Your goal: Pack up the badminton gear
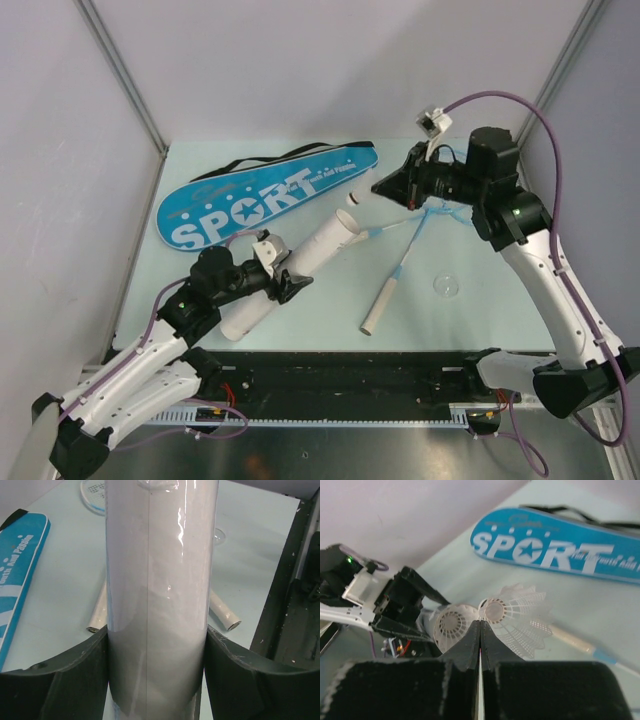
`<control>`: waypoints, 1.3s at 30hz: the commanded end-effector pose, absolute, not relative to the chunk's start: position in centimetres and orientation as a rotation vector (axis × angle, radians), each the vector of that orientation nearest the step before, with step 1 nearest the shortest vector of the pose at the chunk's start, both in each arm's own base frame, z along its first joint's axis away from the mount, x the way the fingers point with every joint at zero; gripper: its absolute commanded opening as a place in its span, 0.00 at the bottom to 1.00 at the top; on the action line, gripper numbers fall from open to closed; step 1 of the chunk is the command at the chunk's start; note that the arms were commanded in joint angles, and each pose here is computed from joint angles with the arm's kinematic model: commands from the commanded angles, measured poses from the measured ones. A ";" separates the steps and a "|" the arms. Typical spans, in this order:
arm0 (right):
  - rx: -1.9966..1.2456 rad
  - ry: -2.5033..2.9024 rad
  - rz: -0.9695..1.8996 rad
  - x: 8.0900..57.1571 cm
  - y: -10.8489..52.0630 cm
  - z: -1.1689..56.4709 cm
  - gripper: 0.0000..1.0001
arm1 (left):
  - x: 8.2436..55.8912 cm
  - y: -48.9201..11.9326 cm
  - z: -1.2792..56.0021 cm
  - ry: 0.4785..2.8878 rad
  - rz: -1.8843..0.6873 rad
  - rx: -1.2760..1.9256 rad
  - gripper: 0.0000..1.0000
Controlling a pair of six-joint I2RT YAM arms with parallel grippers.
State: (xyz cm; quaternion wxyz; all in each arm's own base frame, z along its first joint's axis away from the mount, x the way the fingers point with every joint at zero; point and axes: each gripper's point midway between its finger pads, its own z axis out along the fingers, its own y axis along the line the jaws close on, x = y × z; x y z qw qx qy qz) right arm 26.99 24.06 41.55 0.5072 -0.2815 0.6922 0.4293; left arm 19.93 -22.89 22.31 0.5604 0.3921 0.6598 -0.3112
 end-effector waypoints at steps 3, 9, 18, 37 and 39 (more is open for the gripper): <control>-0.776 1.756 1.077 23.6 24.8 39.4 0.00 | 19.3 -23.6 26.9 1.386 -0.761 0.955 0.27; -0.837 1.749 1.213 21.7 26.3 39.1 0.00 | 19.3 -23.8 26.7 1.391 -0.772 0.962 0.27; -0.774 1.731 1.206 20.8 24.6 40.7 0.00 | 19.1 -23.7 26.9 1.378 -0.768 0.960 0.27; -0.840 1.775 1.618 20.5 28.1 37.2 0.15 | 17.6 -23.8 28.4 1.271 -0.813 0.974 0.26; -0.867 1.738 1.636 20.3 28.4 37.6 0.27 | 17.6 -23.9 28.4 1.272 -0.817 0.978 0.27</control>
